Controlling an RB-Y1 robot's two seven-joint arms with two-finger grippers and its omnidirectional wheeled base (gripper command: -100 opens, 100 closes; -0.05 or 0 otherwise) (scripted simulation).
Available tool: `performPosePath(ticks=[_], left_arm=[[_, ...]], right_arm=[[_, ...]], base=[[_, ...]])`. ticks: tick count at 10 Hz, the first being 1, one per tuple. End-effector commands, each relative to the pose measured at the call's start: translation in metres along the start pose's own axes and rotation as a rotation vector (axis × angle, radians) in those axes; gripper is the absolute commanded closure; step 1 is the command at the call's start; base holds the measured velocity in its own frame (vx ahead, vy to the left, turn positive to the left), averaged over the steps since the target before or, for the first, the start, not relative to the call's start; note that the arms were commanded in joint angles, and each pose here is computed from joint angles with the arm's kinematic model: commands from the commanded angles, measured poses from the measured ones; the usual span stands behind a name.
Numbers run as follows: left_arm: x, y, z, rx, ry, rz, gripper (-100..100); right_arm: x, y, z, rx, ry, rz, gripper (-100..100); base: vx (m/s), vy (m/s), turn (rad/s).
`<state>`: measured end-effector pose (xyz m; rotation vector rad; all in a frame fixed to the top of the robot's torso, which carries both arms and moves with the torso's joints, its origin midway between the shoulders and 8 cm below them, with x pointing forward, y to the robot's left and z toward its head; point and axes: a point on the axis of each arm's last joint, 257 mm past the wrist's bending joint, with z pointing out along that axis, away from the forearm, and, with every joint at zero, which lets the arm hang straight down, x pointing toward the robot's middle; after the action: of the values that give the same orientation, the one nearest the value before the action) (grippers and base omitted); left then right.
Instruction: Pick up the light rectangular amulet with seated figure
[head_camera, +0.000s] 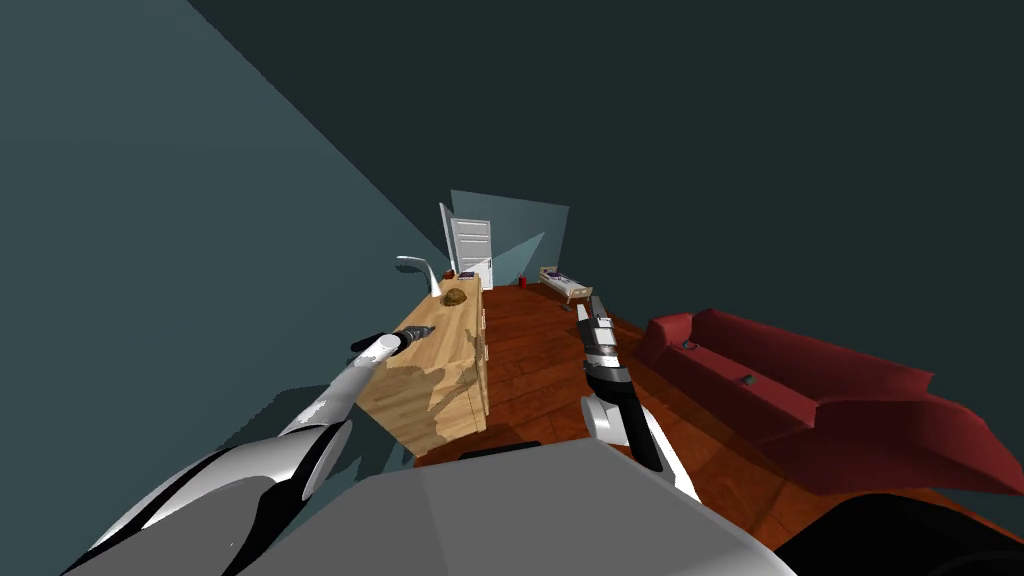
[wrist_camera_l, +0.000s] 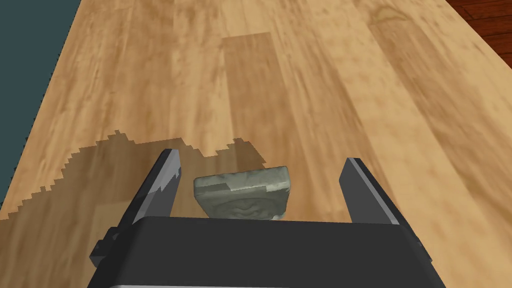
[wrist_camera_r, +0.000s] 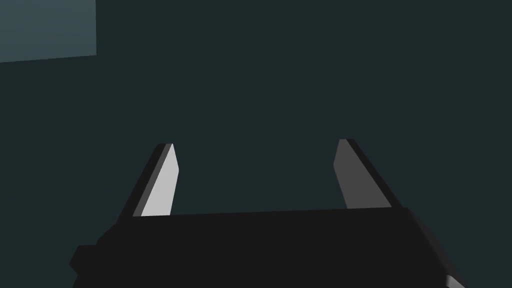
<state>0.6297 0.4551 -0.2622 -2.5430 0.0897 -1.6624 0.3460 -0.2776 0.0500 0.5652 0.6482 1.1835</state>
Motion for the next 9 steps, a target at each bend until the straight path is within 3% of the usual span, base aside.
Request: performPosePath(ticks=[1, 2, 3, 5, 6, 9], left_arm=[[-0.002, -0.031, -0.005, 0.042, -0.001, -0.005, -100], [-0.005, -0.030, -0.005, 0.040, -0.004, -0.024, -100], [-0.003, -0.068, -0.014, 0.097, 0.004, -0.034, -100], [-0.006, -0.062, -0.014, 0.088, 0.000, -0.039, -100], [-0.006, -0.063, -0.014, 0.090, 0.000, -0.040, 100], [-0.006, -0.064, -0.014, 0.091, 0.001, -0.041, 100]], right_arm=[[0.000, 0.000, 0.000, 0.000, 0.000, 0.000, 0], [0.000, 0.000, 0.000, 0.000, 0.000, 0.000, 0], [0.000, 0.000, 0.000, 0.000, 0.000, 0.000, 0], [0.000, 0.000, 0.000, 0.000, 0.000, 0.000, 0], [0.000, 0.000, 0.000, 0.000, 0.000, 0.000, 0], [0.000, 0.000, 0.000, 0.000, 0.000, 0.000, 0]], base=[[-0.080, -0.022, -0.274], [-0.036, -0.001, -0.029], [-0.052, -0.017, -0.396], [-0.029, -0.007, -0.102], [-0.003, 0.001, 0.011], [0.000, 0.000, 0.000]])
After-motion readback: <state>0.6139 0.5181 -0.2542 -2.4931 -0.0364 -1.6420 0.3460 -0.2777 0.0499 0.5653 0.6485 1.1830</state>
